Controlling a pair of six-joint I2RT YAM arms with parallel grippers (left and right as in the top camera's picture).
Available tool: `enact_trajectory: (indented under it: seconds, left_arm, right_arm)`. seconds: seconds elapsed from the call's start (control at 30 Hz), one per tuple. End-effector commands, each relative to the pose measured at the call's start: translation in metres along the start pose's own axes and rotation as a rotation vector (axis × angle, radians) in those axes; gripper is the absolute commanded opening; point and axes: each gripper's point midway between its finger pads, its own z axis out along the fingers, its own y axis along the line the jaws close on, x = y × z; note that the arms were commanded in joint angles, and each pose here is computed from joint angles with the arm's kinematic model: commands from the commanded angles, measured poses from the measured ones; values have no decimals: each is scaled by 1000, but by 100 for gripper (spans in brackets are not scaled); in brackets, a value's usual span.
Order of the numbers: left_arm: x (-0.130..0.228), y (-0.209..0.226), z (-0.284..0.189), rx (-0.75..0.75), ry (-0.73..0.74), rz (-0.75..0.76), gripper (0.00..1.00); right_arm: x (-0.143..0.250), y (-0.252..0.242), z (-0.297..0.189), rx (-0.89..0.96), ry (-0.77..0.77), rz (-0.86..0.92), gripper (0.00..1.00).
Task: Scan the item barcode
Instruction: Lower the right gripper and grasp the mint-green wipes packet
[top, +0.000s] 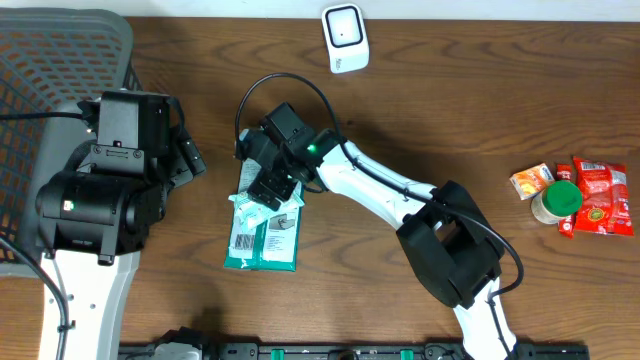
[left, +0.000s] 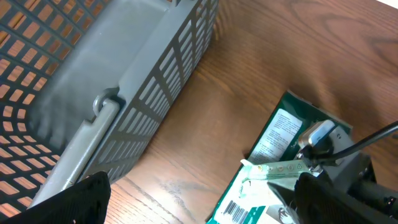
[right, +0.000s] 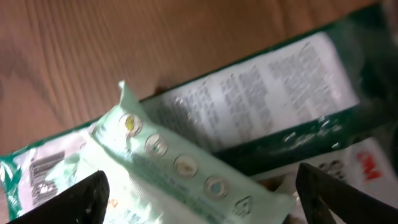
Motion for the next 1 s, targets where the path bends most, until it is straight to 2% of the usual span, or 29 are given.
enact_trajectory:
  seconds: [0.0,0.17,0.3,0.53,0.6,0.67,0.83,0.97]
  left_arm:
    - [-3,4,-2,-16,-12,-7,95]
    - [-3,4,-2,-16,-12,-7,95]
    - [-3,4,-2,-16,-12,-7,95]
    - [-3,4,-2,-16,-11,-7,95]
    - [-3,4,-2,-16,-11,-7,95]
    - [-3,4,-2,-16,-12,-7,95]
    - [-3,4,-2,-17,-11,-7,95]
    - [-3,4,-2,-17,-11,-7,95]
  right_arm:
    - [11,14,1,-29,47,-8,91]
    - [37,20,-2,-53,152,30,94]
    - [50,29,-11,-77,212,114,90]
    - [22,78,-58,-300,118,128,90]
    - [14,84,-72,-316,87,117,91]
    - [8,81,-82,-282,63,99,93]
    - [-1,38,-86,-27,32,52,99]
    - [-13,30,-76,-31,-23,6,99]
